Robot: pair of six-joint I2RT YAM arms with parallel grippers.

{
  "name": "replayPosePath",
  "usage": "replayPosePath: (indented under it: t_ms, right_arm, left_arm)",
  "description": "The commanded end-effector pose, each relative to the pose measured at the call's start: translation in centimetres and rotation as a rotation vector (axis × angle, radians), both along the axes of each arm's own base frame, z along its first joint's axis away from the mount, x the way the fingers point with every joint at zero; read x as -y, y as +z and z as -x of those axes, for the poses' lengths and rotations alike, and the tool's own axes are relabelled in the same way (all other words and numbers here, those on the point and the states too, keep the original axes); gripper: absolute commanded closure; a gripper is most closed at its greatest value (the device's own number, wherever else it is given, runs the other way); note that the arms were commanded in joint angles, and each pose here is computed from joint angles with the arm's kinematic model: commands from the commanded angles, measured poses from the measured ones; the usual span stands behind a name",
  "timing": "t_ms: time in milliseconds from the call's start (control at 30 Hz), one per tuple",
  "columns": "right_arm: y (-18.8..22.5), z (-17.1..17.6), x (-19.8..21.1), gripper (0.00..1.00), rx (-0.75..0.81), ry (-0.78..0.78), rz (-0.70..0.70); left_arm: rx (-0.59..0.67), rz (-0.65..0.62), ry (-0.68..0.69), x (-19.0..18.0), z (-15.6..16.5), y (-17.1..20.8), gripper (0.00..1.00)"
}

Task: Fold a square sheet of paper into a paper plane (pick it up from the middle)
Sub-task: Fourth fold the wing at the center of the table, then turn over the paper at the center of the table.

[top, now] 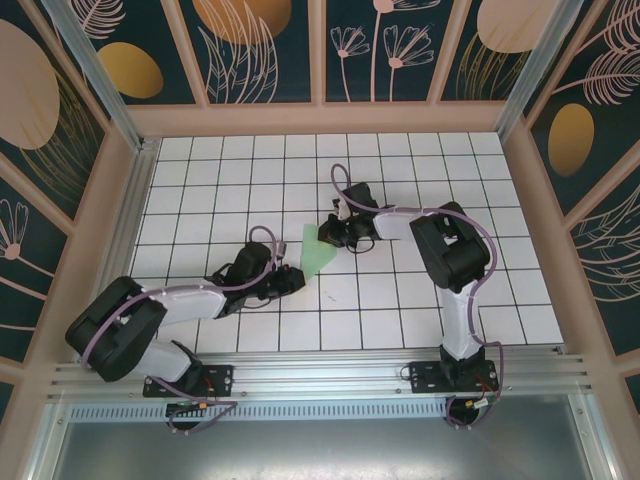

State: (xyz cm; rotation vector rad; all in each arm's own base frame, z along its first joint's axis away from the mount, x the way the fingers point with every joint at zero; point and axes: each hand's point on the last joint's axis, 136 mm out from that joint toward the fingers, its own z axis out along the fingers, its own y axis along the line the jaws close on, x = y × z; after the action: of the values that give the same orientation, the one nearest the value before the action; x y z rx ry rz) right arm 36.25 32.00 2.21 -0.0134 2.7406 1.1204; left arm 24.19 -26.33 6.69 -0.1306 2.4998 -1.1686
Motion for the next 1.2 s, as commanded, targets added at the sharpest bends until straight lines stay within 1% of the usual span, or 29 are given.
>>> replayPosePath:
  t_ms: [0, 100, 233, 300, 367, 400, 467, 567, 700, 833, 900, 1100, 1167]
  right_arm:
    - [3.7, -0.7, 0.6, 0.76, 0.079, -0.01, 0.036]
    - [5.8, -0.9, 1.2, 0.61, 0.121, -0.034, 0.045]
    - [6.5, -0.5, 2.3, 0.42, 0.13, -0.081, 0.067]
    - [6.7, 0.4, 1.5, 0.38, 0.131, -0.066, 0.055]
    - [6.4, 0.9, 1.0, 0.37, 0.124, -0.061, 0.054]
    - [6.2, 1.2, 0.6, 0.37, 0.122, -0.049, 0.049]
    - [5.5, 1.6, 0.3, 0.37, 0.101, -0.042, 0.051]
    - [4.9, 2.3, -0.1, 0.4, 0.084, -0.029, 0.034]
    - [4.3, 2.5, -0.6, 0.43, 0.077, -0.009, 0.012]
    - [2.8, 2.2, -0.8, 0.48, 0.05, 0.005, 0.027]
    - [2.4, 1.9, -1.0, 0.51, 0.043, 0.011, 0.03]
    - [1.7, 2.0, -1.4, 0.53, 0.033, 0.017, 0.015]
    - [1.8, 2.0, -1.6, 0.58, 0.041, 0.018, -0.007]
  left_arm:
    - [0.081, -0.106, 0.117, -2.5, -2.8, 2.2, 0.63]
    - [0.131, -0.151, 0.196, -4.0, -4.8, 3.5, 0.5]
    - [0.152, -0.198, 0.253, -5.5, -6.5, 3.8, 0.29]
    - [0.179, -0.201, 0.251, -5.7, -7.1, 4.2, 0.19]
    - [0.211, -0.198, 0.251, -5.9, -7.6, 4.5, 0.05]
    - [0.232, -0.188, 0.242, -5.8, -7.8, 4.9, 0.01]
    - [0.263, -0.175, 0.219, -5.7, -7.9, 5.5, 0.01]
    - [0.26, -0.17, 0.205, -5.9, -8.1, 5.6, 0.01]
    - [0.221, -0.193, 0.216, -6.4, -8.4, 4.5, 0.02]
    - [0.166, -0.211, 0.246, -6.7, -8.7, 3.3, 0.01]
    - [0.151, -0.198, 0.255, -6.6, -8.8, 3.2, 0.01]
    - [0.13, -0.19, 0.25, -6.5, -8.8, 3.3, 0.01]
    - [0.132, -0.19, 0.247, -6.5, -8.6, 3.4, 0.02]
